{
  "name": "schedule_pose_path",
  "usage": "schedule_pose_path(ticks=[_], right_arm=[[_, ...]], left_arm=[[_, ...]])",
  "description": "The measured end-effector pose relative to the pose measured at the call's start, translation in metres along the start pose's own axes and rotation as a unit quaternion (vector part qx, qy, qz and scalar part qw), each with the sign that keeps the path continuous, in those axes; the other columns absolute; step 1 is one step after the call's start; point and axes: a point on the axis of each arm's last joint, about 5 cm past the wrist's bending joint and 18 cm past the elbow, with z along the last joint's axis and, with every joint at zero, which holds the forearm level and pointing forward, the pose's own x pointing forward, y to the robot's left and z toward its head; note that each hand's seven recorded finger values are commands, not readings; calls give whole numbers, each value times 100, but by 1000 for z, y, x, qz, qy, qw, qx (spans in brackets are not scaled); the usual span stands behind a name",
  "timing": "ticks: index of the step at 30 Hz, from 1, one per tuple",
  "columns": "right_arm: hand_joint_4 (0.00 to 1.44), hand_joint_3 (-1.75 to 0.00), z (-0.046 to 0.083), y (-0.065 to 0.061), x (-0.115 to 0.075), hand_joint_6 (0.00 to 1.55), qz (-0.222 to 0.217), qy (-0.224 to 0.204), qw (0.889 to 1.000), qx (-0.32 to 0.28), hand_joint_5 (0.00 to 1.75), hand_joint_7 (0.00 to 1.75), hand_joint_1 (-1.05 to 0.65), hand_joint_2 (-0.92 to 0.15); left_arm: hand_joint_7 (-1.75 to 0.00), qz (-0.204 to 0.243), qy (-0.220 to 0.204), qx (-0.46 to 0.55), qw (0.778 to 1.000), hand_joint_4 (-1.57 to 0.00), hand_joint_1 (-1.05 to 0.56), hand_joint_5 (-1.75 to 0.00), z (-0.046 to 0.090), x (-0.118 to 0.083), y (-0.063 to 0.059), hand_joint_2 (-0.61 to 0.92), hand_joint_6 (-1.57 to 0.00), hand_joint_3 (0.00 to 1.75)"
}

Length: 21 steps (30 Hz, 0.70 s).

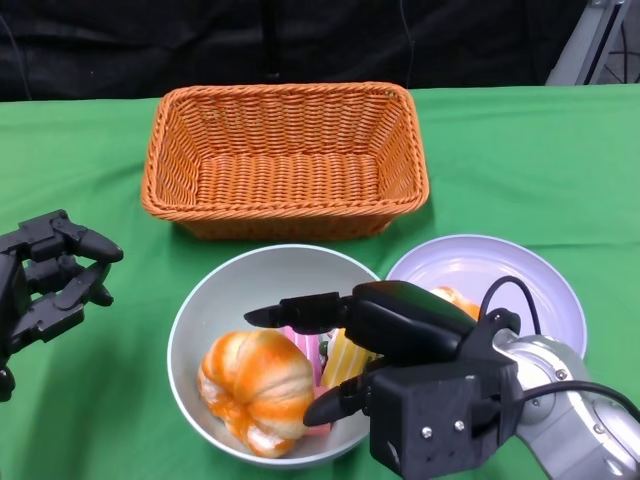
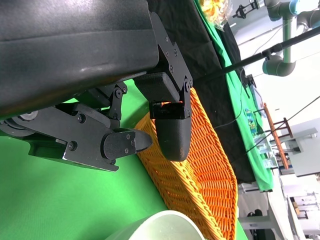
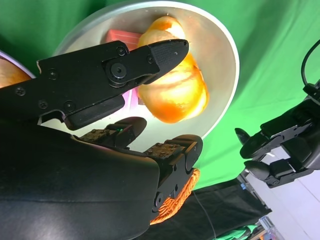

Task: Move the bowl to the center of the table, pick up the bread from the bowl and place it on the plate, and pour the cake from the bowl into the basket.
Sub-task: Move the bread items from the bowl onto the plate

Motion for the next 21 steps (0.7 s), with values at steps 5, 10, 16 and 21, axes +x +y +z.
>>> schedule_pose_path(ticks=[5,10,16,21], right_arm=[[34,-7,1,-2,3,27,39,12,999,0,0,0,-70,-92],[28,-10,2,-6,7,26,68,13,998,-10,0,0,-73,-92],[27,-12,4,-9,12,28,104,17,994,-25,0,1,-75,-92],[29,-11,3,-9,15,28,113,24,993,-29,1,1,-75,-92]], left_arm=[[-113,1,0,-1,1000,-71,-6,-154,0,0,0,91,-78,47],[-113,-1,0,-2,1000,-73,-5,-152,0,0,0,90,-77,47],[-113,-1,-1,-3,1000,-75,-3,-150,0,0,0,90,-78,49],[-112,-1,0,-4,1000,-75,-2,-150,0,0,-1,91,-78,49]])
